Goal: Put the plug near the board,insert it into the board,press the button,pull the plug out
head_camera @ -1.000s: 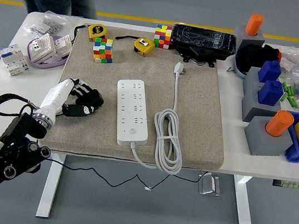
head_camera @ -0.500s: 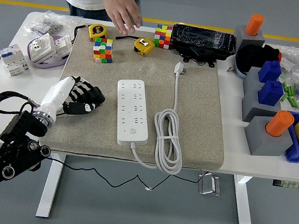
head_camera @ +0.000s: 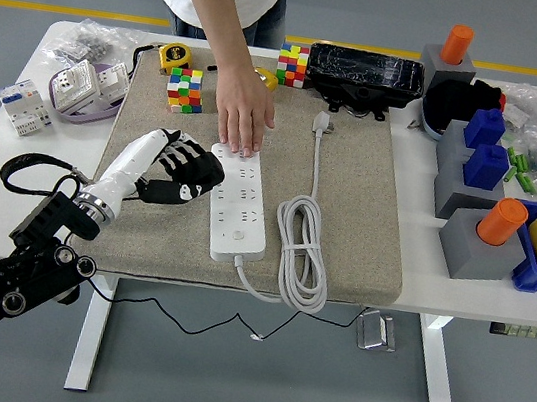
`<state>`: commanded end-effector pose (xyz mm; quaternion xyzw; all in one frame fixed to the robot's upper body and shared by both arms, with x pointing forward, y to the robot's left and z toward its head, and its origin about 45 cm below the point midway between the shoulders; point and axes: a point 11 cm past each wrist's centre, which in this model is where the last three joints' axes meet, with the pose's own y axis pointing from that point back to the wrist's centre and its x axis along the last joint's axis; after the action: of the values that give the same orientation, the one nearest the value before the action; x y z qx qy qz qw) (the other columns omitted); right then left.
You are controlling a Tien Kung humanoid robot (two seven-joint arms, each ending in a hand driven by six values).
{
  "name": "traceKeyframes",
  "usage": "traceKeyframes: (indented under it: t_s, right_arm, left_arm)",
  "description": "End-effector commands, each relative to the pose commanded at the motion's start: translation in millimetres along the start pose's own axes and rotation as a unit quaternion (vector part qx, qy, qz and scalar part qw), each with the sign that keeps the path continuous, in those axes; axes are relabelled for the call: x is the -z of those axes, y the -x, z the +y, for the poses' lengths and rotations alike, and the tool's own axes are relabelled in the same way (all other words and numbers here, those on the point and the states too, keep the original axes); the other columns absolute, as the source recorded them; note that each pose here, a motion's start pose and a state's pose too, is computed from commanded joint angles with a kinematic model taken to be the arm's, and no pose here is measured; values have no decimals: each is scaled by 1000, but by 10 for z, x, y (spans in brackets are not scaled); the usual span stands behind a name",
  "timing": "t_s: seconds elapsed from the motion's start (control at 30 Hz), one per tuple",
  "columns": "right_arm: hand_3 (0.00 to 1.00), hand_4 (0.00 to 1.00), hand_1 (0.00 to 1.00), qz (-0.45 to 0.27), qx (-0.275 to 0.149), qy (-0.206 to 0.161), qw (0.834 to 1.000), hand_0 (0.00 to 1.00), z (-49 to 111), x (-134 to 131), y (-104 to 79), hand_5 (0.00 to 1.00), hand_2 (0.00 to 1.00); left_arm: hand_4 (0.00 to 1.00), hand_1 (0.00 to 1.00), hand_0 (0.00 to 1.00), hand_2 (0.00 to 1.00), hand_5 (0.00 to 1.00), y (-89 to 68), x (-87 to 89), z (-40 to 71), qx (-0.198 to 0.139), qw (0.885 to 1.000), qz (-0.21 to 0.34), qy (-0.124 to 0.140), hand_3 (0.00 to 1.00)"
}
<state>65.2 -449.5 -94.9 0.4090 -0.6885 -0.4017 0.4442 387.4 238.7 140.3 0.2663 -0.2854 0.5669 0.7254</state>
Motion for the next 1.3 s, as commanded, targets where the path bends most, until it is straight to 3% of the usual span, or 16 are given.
traceKeyframes:
  t_s: [0.3,1.3]
  right_arm:
    - [555,952,644,1,0,1,1000,612,1,-9,-3,501,653]
    - [555,951,645,1,3,-3,1000,612,1,22,17,500,653]
  left_arm:
    - [700,379,364,460,2,124,25,-26,21,999,-29,6,548]
    - [702,389,384,469,2,117,142,-25,22,998,-58,1,548]
